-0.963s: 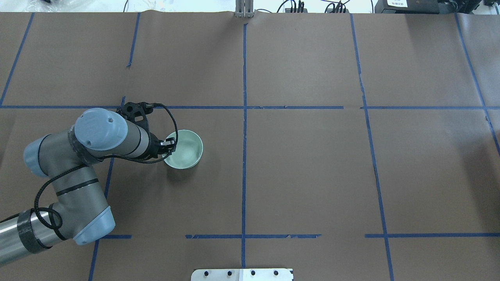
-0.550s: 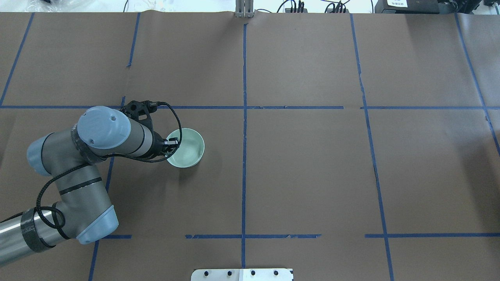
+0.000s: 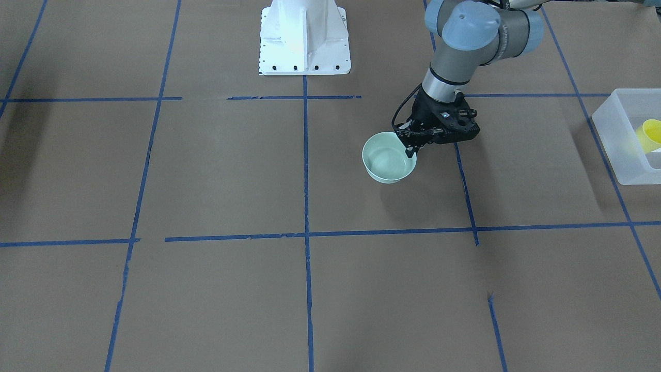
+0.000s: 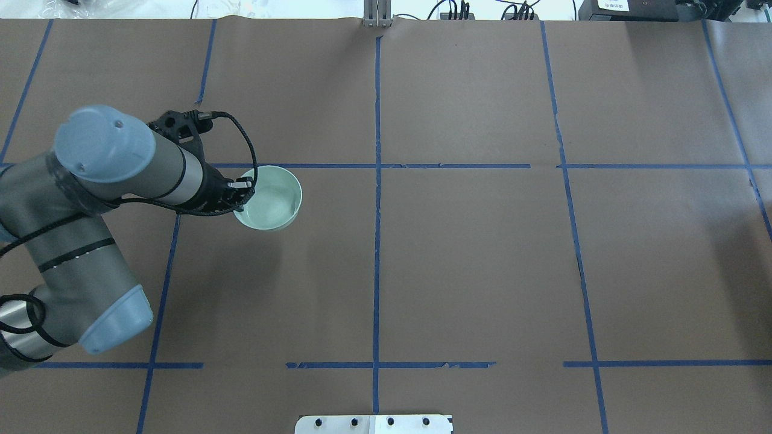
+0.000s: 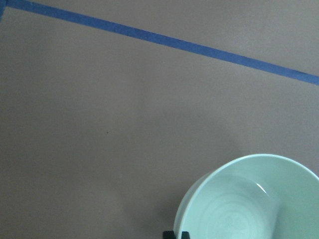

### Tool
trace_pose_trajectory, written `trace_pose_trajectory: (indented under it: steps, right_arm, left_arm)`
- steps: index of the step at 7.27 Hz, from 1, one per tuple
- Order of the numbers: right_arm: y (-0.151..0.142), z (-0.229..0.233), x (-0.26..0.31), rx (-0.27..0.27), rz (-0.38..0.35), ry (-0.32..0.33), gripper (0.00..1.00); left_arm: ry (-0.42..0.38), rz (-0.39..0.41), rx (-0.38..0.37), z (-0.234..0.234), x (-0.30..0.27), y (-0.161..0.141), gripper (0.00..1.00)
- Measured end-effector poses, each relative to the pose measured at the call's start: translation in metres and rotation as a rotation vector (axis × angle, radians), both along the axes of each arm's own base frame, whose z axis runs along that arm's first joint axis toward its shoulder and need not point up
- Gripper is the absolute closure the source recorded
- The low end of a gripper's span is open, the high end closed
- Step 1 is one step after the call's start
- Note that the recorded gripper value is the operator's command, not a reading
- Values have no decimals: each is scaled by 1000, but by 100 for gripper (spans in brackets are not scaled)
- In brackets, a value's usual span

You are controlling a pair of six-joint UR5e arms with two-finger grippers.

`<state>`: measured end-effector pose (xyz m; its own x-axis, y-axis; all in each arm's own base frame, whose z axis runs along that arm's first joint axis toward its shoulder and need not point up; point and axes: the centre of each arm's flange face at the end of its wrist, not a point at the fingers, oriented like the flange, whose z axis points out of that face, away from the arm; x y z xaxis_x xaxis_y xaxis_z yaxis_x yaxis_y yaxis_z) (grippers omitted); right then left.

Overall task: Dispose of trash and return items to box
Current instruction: 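Carry the green bowl with the left gripper into the clear bin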

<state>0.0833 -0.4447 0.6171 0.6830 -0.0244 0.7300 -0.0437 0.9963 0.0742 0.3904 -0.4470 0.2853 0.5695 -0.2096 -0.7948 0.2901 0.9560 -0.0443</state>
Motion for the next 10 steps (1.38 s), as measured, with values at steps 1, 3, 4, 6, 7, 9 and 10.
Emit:
trace_pose_trajectory:
  steps: [1,3,4,6,7,9,10]
  right_arm:
    - [-1,11,-2,-22,-5,1,0]
    - [-7,20,-4,-34,-12,1,0]
    - [-15,18,-4,-25,-12,2,0]
    - [-25,12,-4,-7,-11,3,0]
    - [-27,10,-3,4,-9,3,0]
    - [-28,8,-3,19,-8,2,0]
    - [-28,7,-3,22,-8,2,0]
  left_arm:
    - [-19,-6,28,1,-23,-12,100]
    - [-55,29,79,16,-64,-33,100]
    - [-66,60,104,29,-94,-45,100]
    - [-106,111,157,68,-167,-67,100]
    - [-128,134,179,93,-207,-76,100]
    - [-199,179,227,157,-297,-88,100]
    - [-241,202,240,192,-336,-89,100]
